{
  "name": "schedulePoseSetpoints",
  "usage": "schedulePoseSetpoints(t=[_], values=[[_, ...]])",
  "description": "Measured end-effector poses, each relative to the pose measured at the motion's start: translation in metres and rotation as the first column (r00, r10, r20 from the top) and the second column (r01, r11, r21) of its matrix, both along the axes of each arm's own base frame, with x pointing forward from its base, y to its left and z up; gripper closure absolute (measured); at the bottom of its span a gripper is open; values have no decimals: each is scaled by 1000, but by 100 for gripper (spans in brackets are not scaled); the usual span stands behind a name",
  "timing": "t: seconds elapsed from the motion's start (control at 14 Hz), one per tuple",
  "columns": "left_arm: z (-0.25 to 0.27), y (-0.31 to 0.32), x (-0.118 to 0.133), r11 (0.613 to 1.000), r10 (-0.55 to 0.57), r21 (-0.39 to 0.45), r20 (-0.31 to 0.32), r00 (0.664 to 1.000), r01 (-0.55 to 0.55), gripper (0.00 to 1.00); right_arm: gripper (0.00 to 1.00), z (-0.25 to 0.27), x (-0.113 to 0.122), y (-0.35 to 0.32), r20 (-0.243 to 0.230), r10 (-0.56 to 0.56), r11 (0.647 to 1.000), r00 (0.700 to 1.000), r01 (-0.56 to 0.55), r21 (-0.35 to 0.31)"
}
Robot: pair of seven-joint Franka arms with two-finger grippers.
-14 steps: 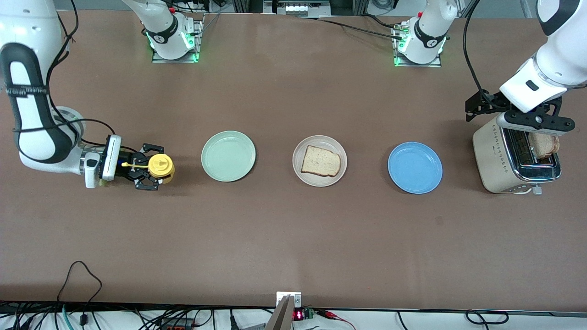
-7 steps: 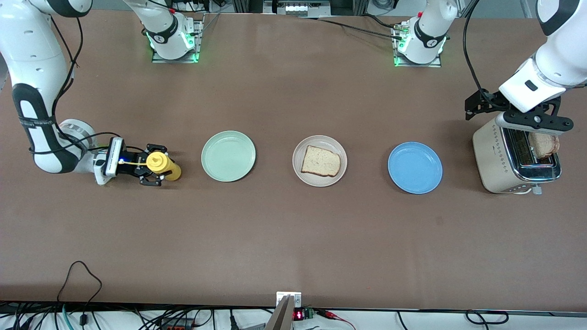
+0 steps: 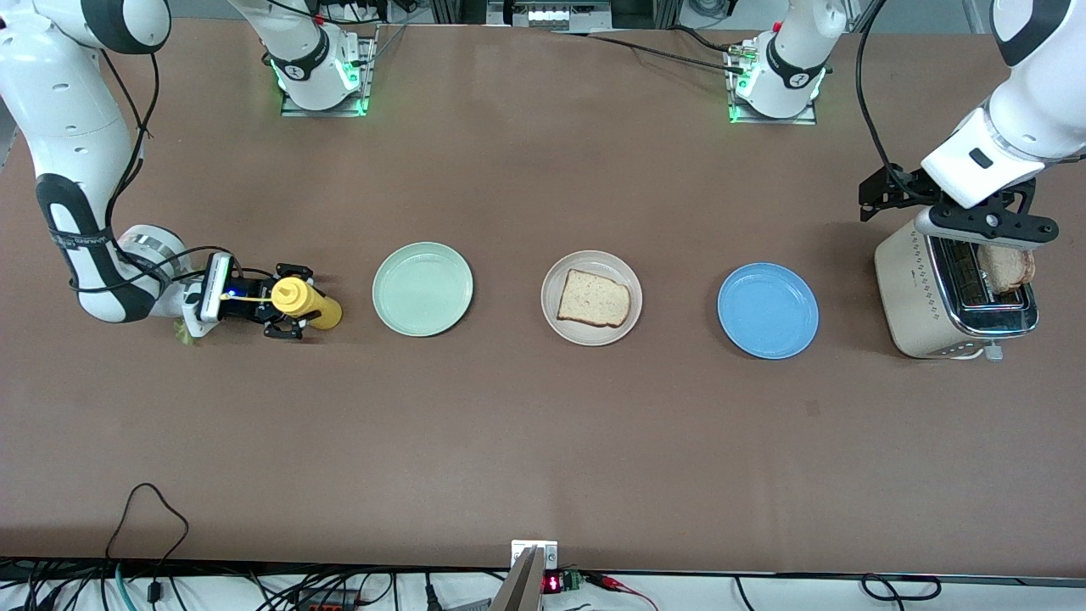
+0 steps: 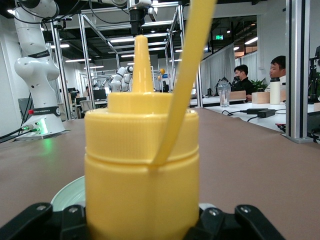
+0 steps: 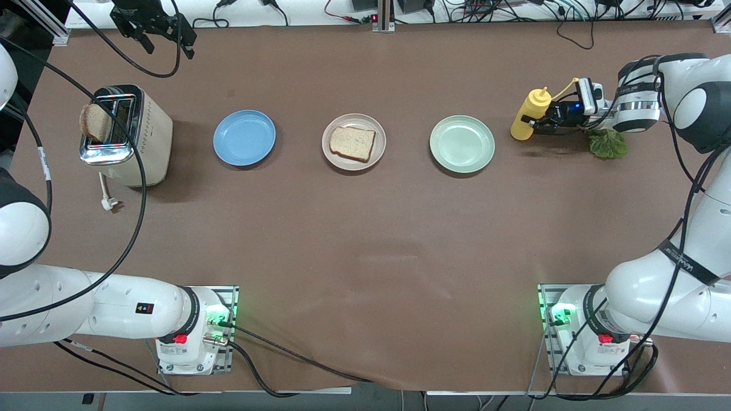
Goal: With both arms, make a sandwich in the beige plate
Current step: 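Set the mustard bottle upright on the table and open the right gripper, then move the right gripper to the green lettuce leaf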
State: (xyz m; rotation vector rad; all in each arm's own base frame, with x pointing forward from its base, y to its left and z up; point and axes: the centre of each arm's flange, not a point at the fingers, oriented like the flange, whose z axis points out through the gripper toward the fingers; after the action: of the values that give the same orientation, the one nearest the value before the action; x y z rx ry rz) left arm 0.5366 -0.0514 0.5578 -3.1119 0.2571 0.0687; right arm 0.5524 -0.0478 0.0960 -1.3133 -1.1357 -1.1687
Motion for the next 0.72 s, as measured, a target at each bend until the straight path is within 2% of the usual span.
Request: schedulePoseSetpoints(t=[0.07,0.43,0.5,0.72], values=[[0,-4,-1,1000,-11,7,-2,1000,11,0,53,0,0,0,0,1,1000,1000,-1,4],[-2,-25,-6,998,-52,29,-22,998,53,0,4,3,2,-7,9,-7,1000,1000,7,3],[-2,-25,-6,999,-44,30,-23,999,45,0,0,4,4,-12,15,-7,1000,1000,7,-5],[-3,-20,-8,999,9,37,-41,999,-8,0,0,8,3,-35,20,2,999,1000,-1,-45]])
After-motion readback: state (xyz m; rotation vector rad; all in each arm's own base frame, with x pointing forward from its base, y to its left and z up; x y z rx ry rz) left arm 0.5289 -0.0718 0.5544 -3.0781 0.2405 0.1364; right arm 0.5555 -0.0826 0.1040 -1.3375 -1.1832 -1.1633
